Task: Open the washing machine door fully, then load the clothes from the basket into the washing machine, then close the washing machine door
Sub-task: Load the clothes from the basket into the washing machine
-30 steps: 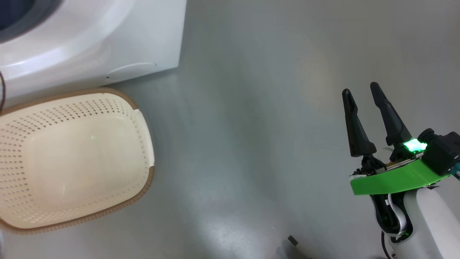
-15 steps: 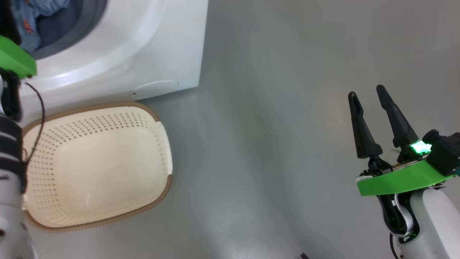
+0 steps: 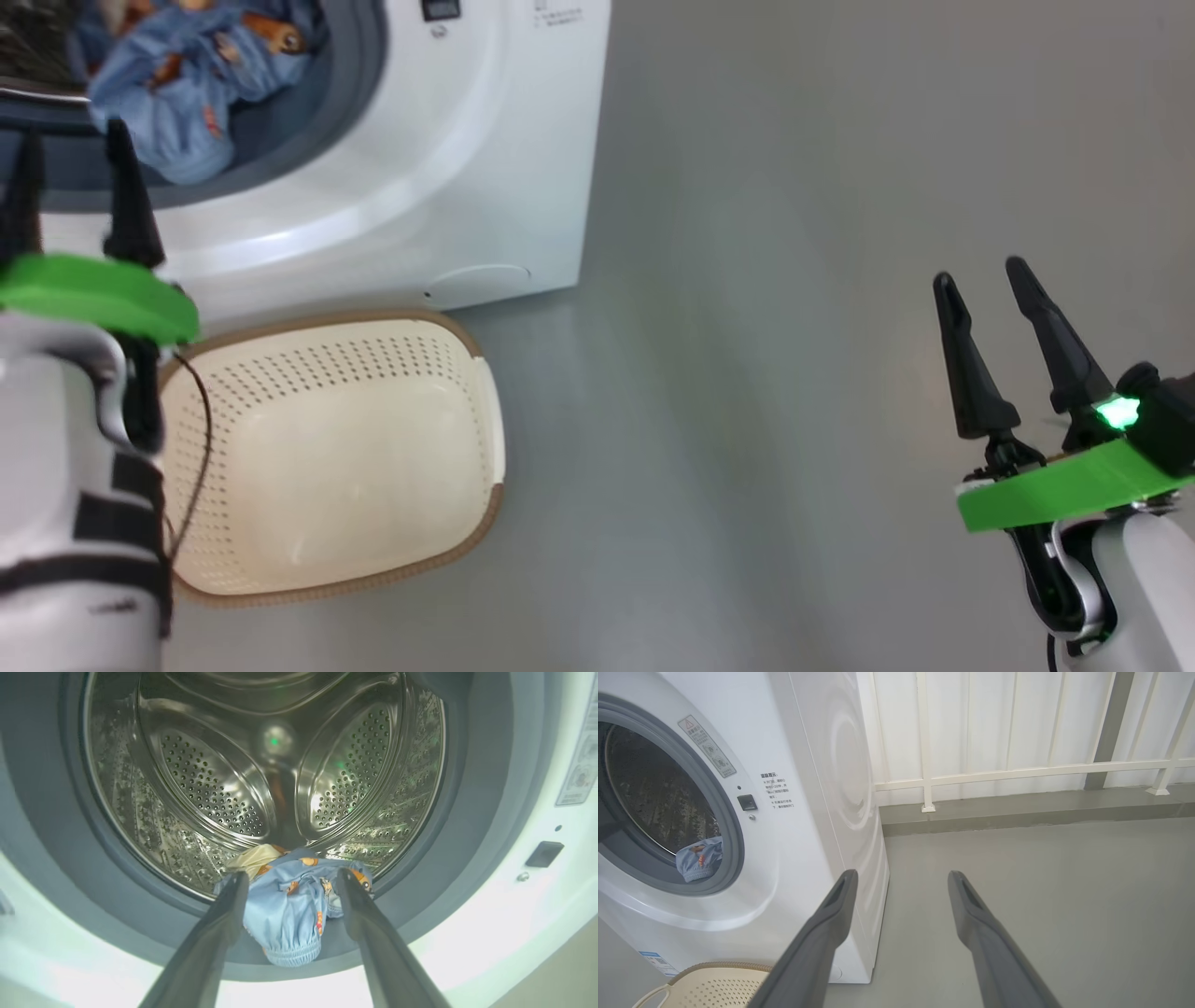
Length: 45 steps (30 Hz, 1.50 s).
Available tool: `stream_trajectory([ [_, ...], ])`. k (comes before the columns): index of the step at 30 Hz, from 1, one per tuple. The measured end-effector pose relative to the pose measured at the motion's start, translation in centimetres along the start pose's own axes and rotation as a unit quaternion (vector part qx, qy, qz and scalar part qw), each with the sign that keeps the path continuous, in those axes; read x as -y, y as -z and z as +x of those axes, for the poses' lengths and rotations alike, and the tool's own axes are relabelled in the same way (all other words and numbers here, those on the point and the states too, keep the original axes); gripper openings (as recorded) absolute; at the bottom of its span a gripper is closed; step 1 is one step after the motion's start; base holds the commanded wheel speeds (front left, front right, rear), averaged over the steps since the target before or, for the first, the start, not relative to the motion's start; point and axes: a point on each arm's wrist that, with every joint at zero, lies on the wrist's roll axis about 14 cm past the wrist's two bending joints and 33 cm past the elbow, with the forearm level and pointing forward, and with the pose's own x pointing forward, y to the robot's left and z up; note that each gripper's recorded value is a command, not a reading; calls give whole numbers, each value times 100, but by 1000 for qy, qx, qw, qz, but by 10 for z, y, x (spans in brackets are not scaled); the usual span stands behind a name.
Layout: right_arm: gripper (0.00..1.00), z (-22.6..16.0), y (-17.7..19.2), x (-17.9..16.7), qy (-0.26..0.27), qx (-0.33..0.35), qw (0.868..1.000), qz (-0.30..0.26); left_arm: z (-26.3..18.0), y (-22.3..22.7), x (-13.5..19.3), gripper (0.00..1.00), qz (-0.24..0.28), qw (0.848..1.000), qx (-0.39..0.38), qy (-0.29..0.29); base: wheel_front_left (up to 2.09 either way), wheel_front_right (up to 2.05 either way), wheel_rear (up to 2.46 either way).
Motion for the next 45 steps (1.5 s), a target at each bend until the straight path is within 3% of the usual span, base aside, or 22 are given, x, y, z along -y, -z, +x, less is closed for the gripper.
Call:
stream_trajectory([
  [28, 100, -40, -20, -23, -30, 19, 999, 4, -179, 3, -51, 100, 35, 997, 13, -73, 0, 0, 0],
  [45, 100, -54, -27, -25, -32, 29, 999, 5, -228, -1, -55, 100, 34, 995, 29, -87, 0, 0, 0],
])
